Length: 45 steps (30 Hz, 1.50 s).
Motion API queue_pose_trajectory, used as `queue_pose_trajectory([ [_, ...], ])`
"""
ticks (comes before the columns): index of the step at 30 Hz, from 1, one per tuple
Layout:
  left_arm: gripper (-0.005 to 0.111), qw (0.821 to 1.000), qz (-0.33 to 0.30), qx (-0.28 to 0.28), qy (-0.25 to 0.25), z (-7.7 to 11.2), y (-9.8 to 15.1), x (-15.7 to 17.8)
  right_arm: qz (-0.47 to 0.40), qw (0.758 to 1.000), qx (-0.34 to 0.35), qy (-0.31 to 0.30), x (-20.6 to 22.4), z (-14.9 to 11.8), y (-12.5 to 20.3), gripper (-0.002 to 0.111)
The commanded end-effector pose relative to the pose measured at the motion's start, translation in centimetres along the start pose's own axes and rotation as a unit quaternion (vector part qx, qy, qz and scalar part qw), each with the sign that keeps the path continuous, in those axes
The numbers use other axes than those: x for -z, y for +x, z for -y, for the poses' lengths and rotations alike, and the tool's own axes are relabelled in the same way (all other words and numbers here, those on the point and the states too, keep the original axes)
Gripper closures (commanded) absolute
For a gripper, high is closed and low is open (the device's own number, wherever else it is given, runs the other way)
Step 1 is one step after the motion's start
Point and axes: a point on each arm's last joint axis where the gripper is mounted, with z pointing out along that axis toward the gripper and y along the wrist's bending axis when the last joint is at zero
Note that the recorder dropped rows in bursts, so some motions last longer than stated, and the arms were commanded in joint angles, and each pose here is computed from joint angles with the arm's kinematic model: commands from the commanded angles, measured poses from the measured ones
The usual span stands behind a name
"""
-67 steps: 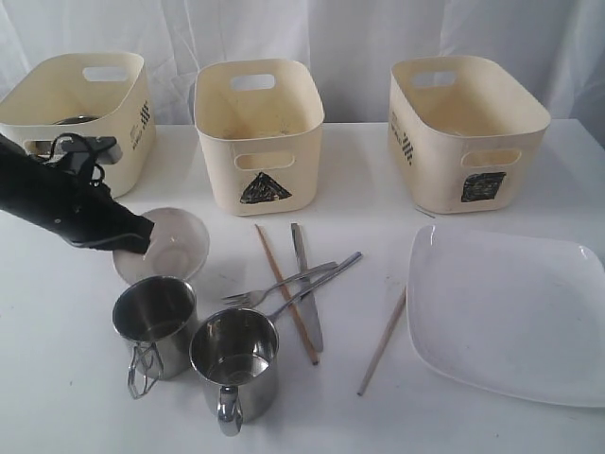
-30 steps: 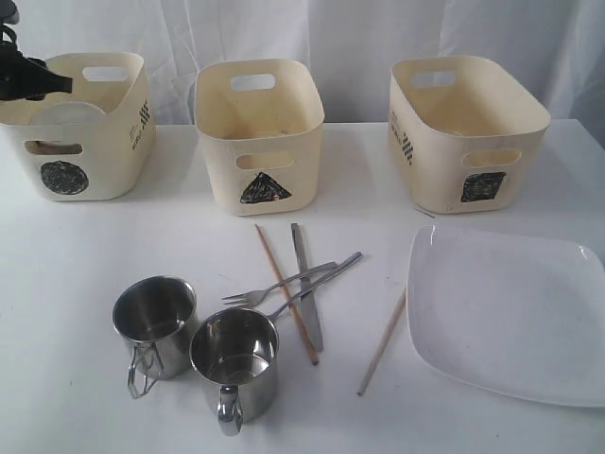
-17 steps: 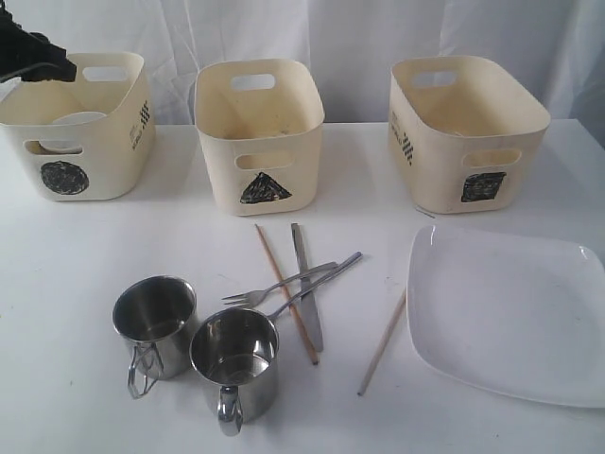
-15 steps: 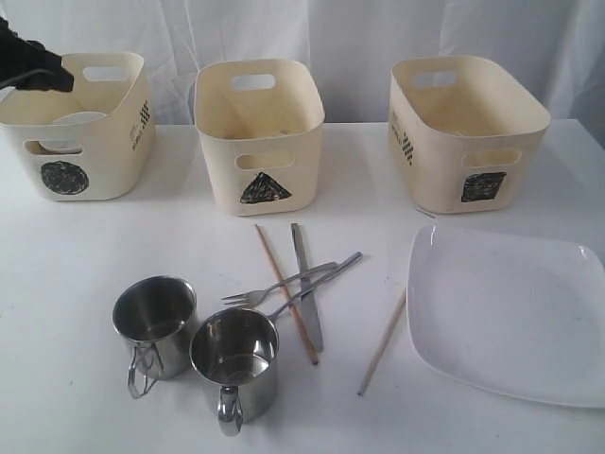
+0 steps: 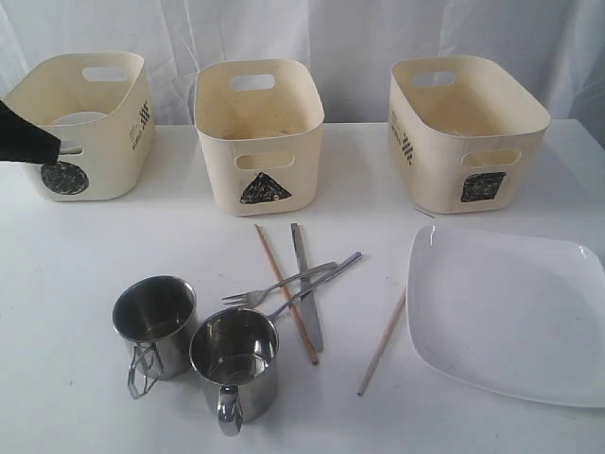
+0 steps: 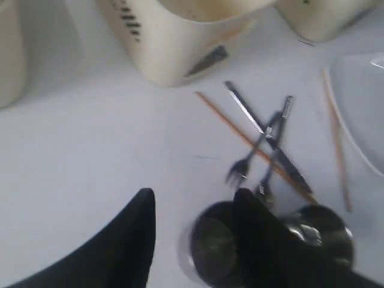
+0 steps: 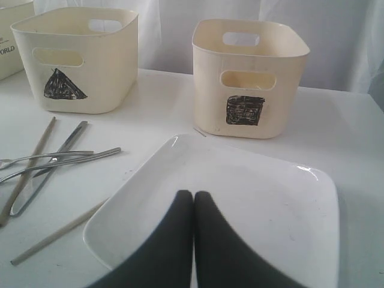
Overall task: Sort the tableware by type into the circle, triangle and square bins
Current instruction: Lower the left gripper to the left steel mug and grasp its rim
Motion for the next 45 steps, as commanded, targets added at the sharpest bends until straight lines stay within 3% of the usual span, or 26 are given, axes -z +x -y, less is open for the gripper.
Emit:
queue_pose_trajectory([
  [1,0.04,0.997,-0.037,-0.022,0.058,3.4,1.9,0.4,0.007,1.0,0.002,-0.001,0.0,0.0,0.1,0.108],
  [5,0.033,0.997,-0.073,-0.029,0.023,2.1,3.0,-1.5,0.007,1.0,0.002,-0.001,0.0,0.0,0.1,0.108],
  [9,0.033,0.994,-0.101,-0.002,0.039,1.5,3.3,-4.2,0.007,1.0,0.002,-0.001,0.0,0.0,0.1,0.108],
  [14,0.033,0.989,-0.14,0.028,0.03,-0.6,4.3,-8.3,0.007,1.0,0.002,-0.001,0.0,0.0,0.1,0.108],
  [21,0.035,0.983,-0.176,0.052,0.029,-2.1,5.5,-11.1,0.006,1.0,-0.01,-0.001,0.0,0.0,0.1,0.108],
  [26,0.036,0.977,-0.204,0.042,0.045,-1.3,6.3,-13.0,0.006,1.0,-0.012,-0.001,0.0,0.0,0.1,0.108],
  [32,0.036,0.972,-0.232,-0.011,0.041,-0.1,7.1,-14.7,0.007,1.0,-0.012,-0.001,0.0,0.0,0.0,0.108],
  [38,0.036,0.968,-0.248,-0.016,0.023,-0.7,7.8,-15.9,0.007,1.0,-0.012,-0.001,0.0,0.0,0.0,0.108],
  [42,0.045,0.968,-0.249,-0.015,0.021,-0.8,7.9,-16.1,0.007,1.0,-0.012,-0.001,0.0,0.0,0.0,0.108],
  [45,0.066,0.966,-0.256,-0.027,0.025,-0.8,7.6,-16.0,0.006,1.0,-0.012,-0.001,0.0,0.0,0.1,0.108],
])
